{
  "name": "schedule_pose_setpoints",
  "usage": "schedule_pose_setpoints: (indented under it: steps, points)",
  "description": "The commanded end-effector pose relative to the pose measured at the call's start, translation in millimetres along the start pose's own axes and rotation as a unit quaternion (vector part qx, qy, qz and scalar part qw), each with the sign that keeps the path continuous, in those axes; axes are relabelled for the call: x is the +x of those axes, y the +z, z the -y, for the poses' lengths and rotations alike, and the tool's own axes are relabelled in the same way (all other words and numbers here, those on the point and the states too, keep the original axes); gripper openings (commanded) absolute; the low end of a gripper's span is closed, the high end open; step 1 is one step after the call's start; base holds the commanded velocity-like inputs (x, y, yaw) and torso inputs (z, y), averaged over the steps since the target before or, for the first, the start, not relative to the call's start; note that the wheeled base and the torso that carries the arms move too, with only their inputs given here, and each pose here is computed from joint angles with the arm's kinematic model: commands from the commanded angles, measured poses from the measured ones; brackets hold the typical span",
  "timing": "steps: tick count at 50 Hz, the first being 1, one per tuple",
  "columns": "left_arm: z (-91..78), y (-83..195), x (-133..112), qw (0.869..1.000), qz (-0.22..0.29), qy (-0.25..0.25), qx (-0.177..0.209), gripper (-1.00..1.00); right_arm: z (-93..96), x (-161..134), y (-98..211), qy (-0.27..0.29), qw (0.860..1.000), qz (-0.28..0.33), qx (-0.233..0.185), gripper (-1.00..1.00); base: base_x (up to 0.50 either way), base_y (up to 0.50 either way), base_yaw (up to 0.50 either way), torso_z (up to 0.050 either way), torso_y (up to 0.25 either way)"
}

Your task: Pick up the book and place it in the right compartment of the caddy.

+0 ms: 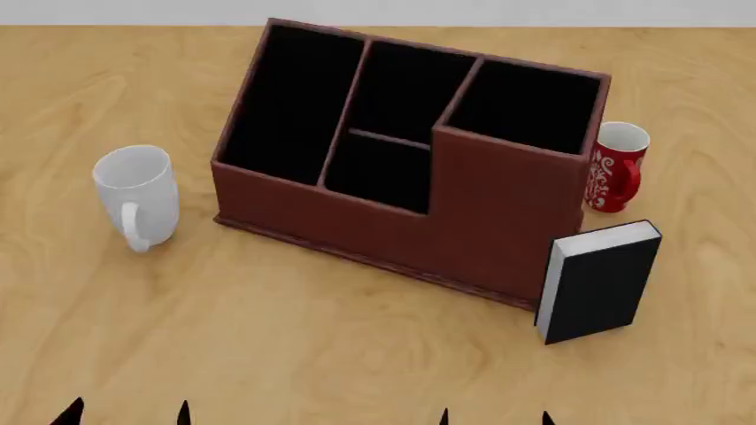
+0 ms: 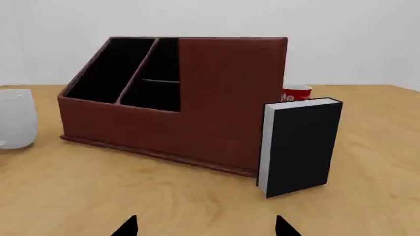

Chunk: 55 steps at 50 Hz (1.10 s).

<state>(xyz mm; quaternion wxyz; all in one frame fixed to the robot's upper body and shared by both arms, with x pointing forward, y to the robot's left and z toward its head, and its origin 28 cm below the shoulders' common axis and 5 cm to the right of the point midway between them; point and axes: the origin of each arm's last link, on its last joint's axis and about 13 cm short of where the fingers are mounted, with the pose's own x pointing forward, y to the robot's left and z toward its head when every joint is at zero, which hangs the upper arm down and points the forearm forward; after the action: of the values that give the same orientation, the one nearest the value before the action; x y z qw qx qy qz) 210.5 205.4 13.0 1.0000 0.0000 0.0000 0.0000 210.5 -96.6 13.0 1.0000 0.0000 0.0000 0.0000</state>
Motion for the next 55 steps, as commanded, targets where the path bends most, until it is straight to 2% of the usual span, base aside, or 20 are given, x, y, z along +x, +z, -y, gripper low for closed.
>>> schedule_pose_setpoints:
  steps: [1,2,15,16,19,21,26,30,34,47,48,49,55]
  points:
    - [-2.4,0.0,0.0,1.000,0.000,0.000,0.000,1.00,0.2,0.4,-1.1,0.001,1.000,0.005,-0.029,1.00,0.00,0.00,0.00,0.000,0.000]
    - [0.3,0.1,-0.1,1.000,0.000,-0.001,0.001,1.00,-0.7,0.0,-0.4,0.000,1.000,-0.001,-0.002,1.00,0.00,0.00,0.00,0.000,0.000]
    - [-1.2,4.3,-0.2,1.000,-0.001,0.006,-0.006,1.00,-0.2,0.8,2.1,-0.001,1.000,-0.006,0.005,1.00,0.00,0.00,0.00,0.000,0.000]
    - [-2.0,7.1,0.3,1.000,-0.007,0.009,-0.017,1.00,0.6,0.2,4.7,-0.001,1.000,-0.005,0.005,1.00,0.00,0.00,0.00,0.000,0.000]
    - [-4.6,16.7,1.9,1.000,-0.003,0.019,-0.009,1.00,1.8,0.3,13.2,-0.008,1.000,-0.001,0.008,1.00,0.00,0.00,0.00,0.000,0.000]
    - [-6.8,25.1,3.9,0.999,0.001,0.027,-0.022,1.00,3.0,0.5,22.1,-0.010,1.000,0.010,0.004,1.00,0.00,0.00,0.00,0.000,0.000]
    - [-10.9,63.3,13.8,0.998,0.043,0.030,-0.040,1.00,10.4,6.9,63.3,-0.021,0.998,0.054,-0.012,1.00,0.00,0.00,0.00,0.000,0.000]
    - [-14.6,144.5,35.0,0.991,0.128,0.004,-0.046,1.00,18.3,21.0,137.0,-0.023,0.991,0.133,-0.022,1.00,0.00,0.00,0.00,0.000,0.000]
    - [-17.1,190.6,26.6,0.988,0.153,-0.002,-0.031,1.00,23.7,16.6,181.6,-0.019,0.985,0.166,-0.042,1.00,0.00,0.00,0.00,0.000,0.000]
    - [-24.0,256.4,4.3,0.976,0.218,-0.003,-0.026,1.00,28.4,0.1,231.3,-0.012,0.979,0.192,-0.061,1.00,0.00,0.00,0.00,0.000,0.000]
    - [-24.5,259.8,2.5,0.974,0.224,-0.003,-0.028,1.00,28.9,-1.1,234.1,-0.013,0.979,0.193,-0.062,1.00,0.00,0.00,0.00,0.000,0.000]
    - [-25.2,264.2,1.4,0.973,0.224,-0.010,-0.049,1.00,29.8,-2.8,237.9,-0.014,0.978,0.197,-0.065,1.00,0.00,0.00,0.00,0.000,0.000]
    - [-25.7,271.2,0.7,0.973,0.224,-0.015,-0.044,1.00,29.6,-9.4,251.9,-0.013,0.976,0.206,-0.074,1.00,0.00,0.00,0.00,0.000,0.000]
